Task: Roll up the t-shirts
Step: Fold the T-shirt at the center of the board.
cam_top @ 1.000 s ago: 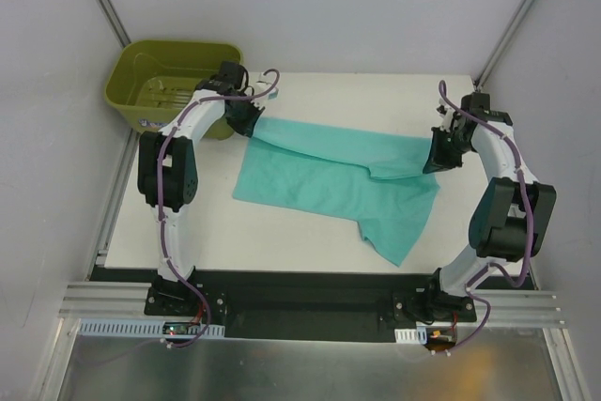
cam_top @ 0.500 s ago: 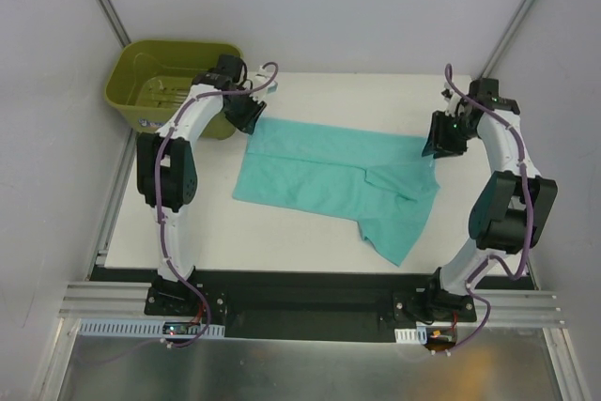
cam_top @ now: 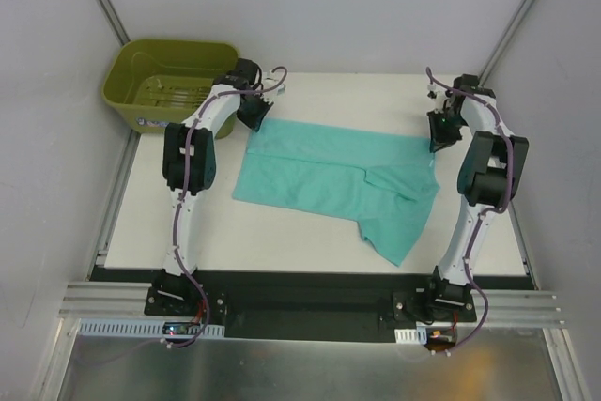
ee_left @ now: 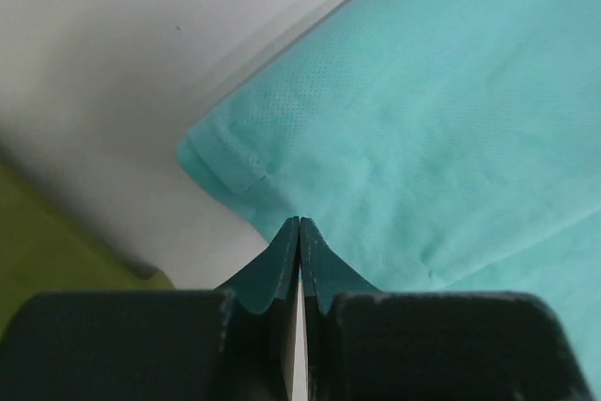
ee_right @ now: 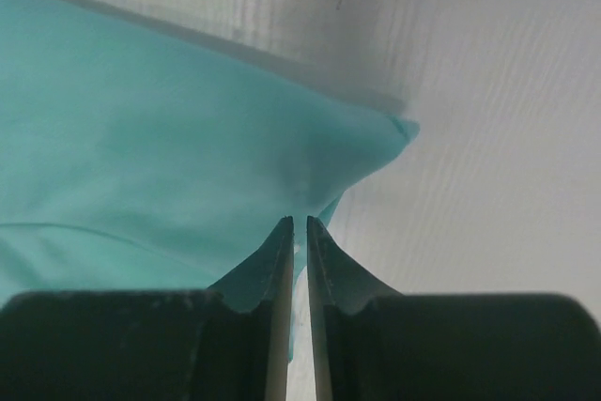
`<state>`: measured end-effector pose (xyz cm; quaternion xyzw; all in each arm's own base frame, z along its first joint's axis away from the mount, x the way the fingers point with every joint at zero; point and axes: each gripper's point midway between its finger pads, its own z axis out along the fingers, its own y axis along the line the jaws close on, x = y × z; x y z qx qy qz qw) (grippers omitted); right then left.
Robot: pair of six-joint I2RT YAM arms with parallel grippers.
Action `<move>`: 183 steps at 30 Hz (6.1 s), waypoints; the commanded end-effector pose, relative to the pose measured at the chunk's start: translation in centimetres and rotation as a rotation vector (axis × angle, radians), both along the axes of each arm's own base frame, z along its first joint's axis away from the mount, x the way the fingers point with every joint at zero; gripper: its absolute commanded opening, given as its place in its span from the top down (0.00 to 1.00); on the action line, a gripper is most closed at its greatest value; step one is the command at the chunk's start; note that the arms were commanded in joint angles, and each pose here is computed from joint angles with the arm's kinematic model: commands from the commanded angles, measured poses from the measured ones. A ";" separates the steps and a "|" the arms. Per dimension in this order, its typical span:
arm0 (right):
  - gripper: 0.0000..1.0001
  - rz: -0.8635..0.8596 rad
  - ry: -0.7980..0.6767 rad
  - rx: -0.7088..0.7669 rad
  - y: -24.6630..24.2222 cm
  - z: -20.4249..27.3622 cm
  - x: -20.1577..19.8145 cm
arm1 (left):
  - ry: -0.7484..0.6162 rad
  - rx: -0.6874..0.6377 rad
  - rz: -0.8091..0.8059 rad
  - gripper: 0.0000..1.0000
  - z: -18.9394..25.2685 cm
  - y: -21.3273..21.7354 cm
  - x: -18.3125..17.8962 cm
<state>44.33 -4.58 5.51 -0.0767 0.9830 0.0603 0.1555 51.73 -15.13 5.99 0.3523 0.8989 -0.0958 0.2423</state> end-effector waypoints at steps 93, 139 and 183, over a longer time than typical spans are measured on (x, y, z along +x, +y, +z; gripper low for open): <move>0.99 1.776 -0.157 -0.083 8.8 -3.2 -25.3 | 0.351 -0.198 0.108 0.35 5.5 3.8 -24.7; 0.99 1.141 -0.235 -0.127 8.0 2.6 -22.7 | 0.511 -0.016 0.120 1.00 -0.1 1.7 -22.9; 0.59 0.502 -0.460 -0.380 3.4 8.2 10.2 | 0.100 0.185 0.297 0.59 3.8 2.9 -5.2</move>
